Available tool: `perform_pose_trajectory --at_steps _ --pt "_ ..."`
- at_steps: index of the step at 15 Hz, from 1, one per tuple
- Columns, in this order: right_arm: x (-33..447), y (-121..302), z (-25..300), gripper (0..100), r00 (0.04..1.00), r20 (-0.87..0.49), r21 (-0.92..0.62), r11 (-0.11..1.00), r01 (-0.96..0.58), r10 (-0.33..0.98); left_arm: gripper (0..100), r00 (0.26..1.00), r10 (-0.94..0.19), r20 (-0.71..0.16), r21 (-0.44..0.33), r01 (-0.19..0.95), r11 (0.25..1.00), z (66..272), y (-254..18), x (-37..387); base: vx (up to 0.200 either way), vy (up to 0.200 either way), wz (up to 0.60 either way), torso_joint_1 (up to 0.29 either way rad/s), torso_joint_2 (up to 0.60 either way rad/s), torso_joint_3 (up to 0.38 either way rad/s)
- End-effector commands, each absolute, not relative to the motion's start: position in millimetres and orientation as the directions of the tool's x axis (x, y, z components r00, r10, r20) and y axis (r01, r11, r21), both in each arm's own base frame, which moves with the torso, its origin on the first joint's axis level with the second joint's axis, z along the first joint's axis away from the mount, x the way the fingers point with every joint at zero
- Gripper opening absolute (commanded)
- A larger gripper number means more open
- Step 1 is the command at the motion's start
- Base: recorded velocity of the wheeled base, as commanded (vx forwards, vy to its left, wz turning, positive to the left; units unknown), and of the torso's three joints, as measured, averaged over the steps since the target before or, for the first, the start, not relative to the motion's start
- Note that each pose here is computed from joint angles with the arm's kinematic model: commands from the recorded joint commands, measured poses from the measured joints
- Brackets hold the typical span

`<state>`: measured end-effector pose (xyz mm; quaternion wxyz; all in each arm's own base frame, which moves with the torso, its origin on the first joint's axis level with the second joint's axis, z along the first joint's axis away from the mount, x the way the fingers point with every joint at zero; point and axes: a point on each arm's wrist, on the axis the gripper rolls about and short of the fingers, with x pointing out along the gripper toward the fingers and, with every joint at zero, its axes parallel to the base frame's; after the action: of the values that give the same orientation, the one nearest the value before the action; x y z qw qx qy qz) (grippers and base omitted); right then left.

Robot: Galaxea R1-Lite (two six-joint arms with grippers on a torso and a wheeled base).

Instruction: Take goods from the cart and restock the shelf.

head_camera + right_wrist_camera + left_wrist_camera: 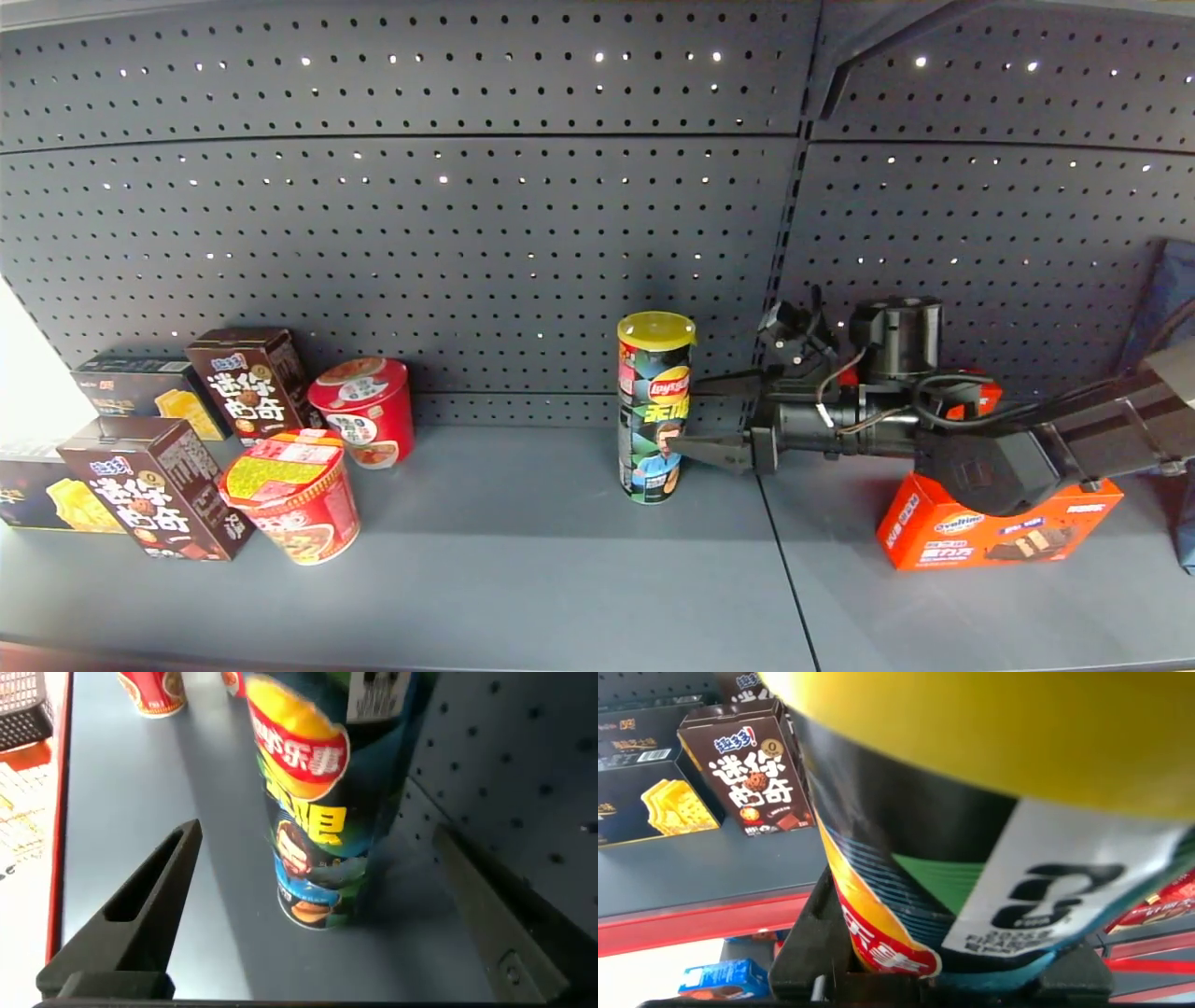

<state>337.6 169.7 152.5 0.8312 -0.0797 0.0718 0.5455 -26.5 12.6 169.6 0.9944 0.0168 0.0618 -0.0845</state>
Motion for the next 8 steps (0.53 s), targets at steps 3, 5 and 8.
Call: perform_pose_trajectory --at_steps 3,5,8 --pt "350 188 131 100 0.361 -0.232 -0.029 0.365 -0.931 0.903 0 0.978 -0.165 -0.125 0.018 0.169 0.985 170 13 -27 0.000 0.000 0.00 0.000 0.00 0.000" --pt "357 197 125 100 0.350 -0.232 -0.027 0.354 -0.935 0.907 0 0.978 -0.164 -0.130 0.019 0.168 0.986 169 13 -27 0.000 0.000 0.00 0.000 0.00 0.000" --pt "367 210 117 100 0.336 -0.229 -0.023 0.340 -0.940 0.914 0 0.978 -0.161 -0.131 0.019 0.165 0.986 168 13 -27 0.000 0.000 0.00 0.000 0.00 0.000"
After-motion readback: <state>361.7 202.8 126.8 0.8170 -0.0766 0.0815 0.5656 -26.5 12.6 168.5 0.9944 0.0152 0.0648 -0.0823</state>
